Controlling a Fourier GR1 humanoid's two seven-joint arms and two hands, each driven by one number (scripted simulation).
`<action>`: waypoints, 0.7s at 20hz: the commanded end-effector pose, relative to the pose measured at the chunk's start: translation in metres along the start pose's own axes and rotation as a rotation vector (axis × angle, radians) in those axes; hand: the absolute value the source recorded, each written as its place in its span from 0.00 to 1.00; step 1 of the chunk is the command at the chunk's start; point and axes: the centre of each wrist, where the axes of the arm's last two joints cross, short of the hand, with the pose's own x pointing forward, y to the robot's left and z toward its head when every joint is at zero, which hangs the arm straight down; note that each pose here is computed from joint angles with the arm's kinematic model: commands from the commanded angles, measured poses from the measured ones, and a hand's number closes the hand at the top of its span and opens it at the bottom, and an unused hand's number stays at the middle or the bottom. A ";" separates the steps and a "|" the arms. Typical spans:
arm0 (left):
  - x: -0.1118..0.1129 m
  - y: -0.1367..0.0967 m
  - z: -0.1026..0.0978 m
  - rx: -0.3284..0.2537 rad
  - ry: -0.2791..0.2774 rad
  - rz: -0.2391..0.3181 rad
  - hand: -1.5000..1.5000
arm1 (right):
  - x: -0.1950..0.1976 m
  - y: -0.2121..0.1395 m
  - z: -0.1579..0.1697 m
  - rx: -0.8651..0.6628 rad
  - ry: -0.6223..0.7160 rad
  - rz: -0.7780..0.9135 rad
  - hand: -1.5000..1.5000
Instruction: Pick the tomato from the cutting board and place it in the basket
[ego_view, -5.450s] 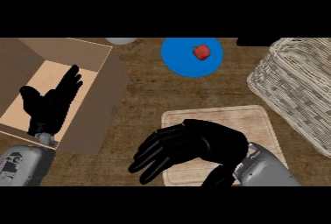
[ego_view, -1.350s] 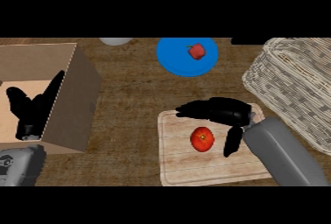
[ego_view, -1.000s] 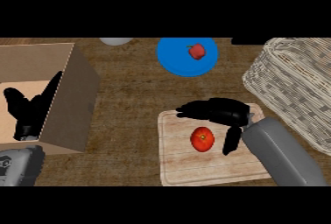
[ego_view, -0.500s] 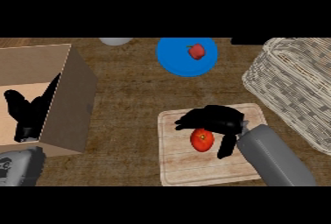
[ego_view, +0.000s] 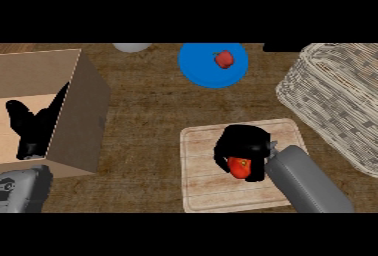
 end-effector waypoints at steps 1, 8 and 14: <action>0.000 -0.011 -0.005 0.000 -0.007 0.004 0.50 | -0.009 0.036 0.014 0.038 -0.042 0.002 1.00; -0.005 0.017 0.006 0.062 0.020 0.005 0.50 | -0.022 0.028 0.005 -0.406 0.835 -0.385 1.00; 0.000 0.003 0.002 -0.011 -0.017 -0.015 0.50 | -0.016 -0.007 -0.005 -0.699 1.180 -0.517 1.00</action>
